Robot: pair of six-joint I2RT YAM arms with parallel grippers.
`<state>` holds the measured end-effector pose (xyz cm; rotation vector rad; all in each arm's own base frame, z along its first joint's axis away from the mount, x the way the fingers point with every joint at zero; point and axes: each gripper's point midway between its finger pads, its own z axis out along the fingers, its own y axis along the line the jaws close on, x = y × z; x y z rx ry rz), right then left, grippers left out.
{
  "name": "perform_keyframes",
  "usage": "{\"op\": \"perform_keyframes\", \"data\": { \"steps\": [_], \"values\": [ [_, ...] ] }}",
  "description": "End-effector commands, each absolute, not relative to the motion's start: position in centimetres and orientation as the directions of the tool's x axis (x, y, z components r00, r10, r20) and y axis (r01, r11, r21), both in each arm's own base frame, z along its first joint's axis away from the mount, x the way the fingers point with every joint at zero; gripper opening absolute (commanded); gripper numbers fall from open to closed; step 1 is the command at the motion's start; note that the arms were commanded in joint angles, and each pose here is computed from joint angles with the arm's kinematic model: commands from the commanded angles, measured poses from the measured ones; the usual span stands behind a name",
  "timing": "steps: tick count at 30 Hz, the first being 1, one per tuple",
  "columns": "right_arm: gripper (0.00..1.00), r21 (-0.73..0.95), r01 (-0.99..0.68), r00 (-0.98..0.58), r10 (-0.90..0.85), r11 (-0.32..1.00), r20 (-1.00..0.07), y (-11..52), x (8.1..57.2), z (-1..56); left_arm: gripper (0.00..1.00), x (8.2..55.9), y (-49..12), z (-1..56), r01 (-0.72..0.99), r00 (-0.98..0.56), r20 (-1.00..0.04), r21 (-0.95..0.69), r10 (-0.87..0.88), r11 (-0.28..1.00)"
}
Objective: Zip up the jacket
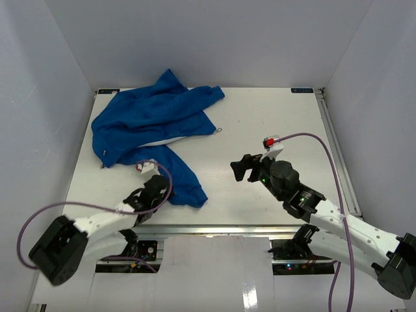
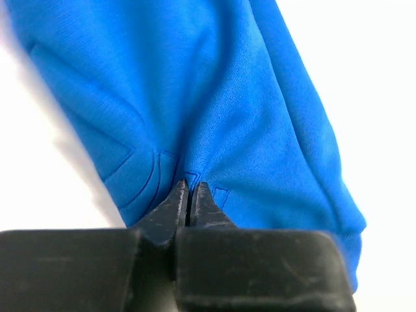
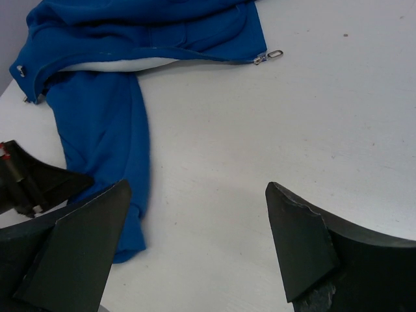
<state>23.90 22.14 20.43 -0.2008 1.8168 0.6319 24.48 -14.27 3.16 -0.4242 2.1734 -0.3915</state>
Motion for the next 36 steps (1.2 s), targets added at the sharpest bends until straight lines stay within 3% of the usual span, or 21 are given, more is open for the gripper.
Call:
{"op": "perform_keyframes", "data": {
  "steps": [1,3,6,8,12,13,20,27,32,36],
  "values": [
    [0.91,0.321,-0.493,-0.313,0.179,0.808,-0.933,24.0,24.6,22.2,0.30,22.3,-12.5,4.7,-0.205,-0.492,-0.653,-0.556,-0.576,0.806],
    [0.91,0.342,-0.493,-0.338,0.186,0.800,-0.923,25.4,25.4,22.8,0.52,22.2,-12.1,6.0,-0.188,-0.461,-0.666,-0.573,-0.587,0.798],
    [0.93,0.322,-0.512,-0.367,0.136,0.797,-0.920,28.1,27.3,22.0,0.67,22.9,-12.4,8.8,-0.154,-0.424,-0.678,-0.599,-0.600,0.786],
    [0.95,0.263,-0.556,-0.324,0.086,0.789,-0.942,30.1,29.3,23.2,0.73,23.2,-12.4,9.6,-0.159,-0.419,-0.690,-0.584,-0.590,0.796],
    [1.00,0.131,-0.635,-0.303,-0.089,0.761,-0.949,33.8,33.3,20.4,0.79,24.5,-11.3,10.6,-0.208,-0.378,-0.741,-0.516,-0.555,0.831],
    [0.96,0.126,-0.642,-0.283,-0.081,0.757,-0.956,34.1,34.8,21.4,0.80,24.9,-10.8,10.2,-0.236,-0.371,-0.752,-0.490,-0.544,0.839],
    [0.93,0.075,-0.749,-0.273,-0.204,0.658,-0.940,37.8,40.3,17.3,0.82,28.1,-9.6,9.8,-0.259,-0.386,-0.701,-0.541,-0.599,0.800],
    [0.95,-0.026,-0.757,-0.229,-0.303,0.653,-0.925,40.1,45.8,12.7,0.82,30.0,-9.3,8.2,-0.293,-0.392,-0.693,-0.530,-0.605,0.796],
    [0.92,-0.027,-0.769,-0.233,-0.319,0.638,-0.918,40.9,47.3,10.3,0.82,30.6,-9.2,6.9,-0.311,-0.401,-0.690,-0.517,-0.603,0.798],
    [0.88,0.014,-0.781,-0.270,-0.316,0.624,-0.909,41.8,47.7,8.1,0.75,30.6,-9.6,6.3,-0.294,-0.410,-0.676,-0.538,-0.613,0.790]
  ]
}}
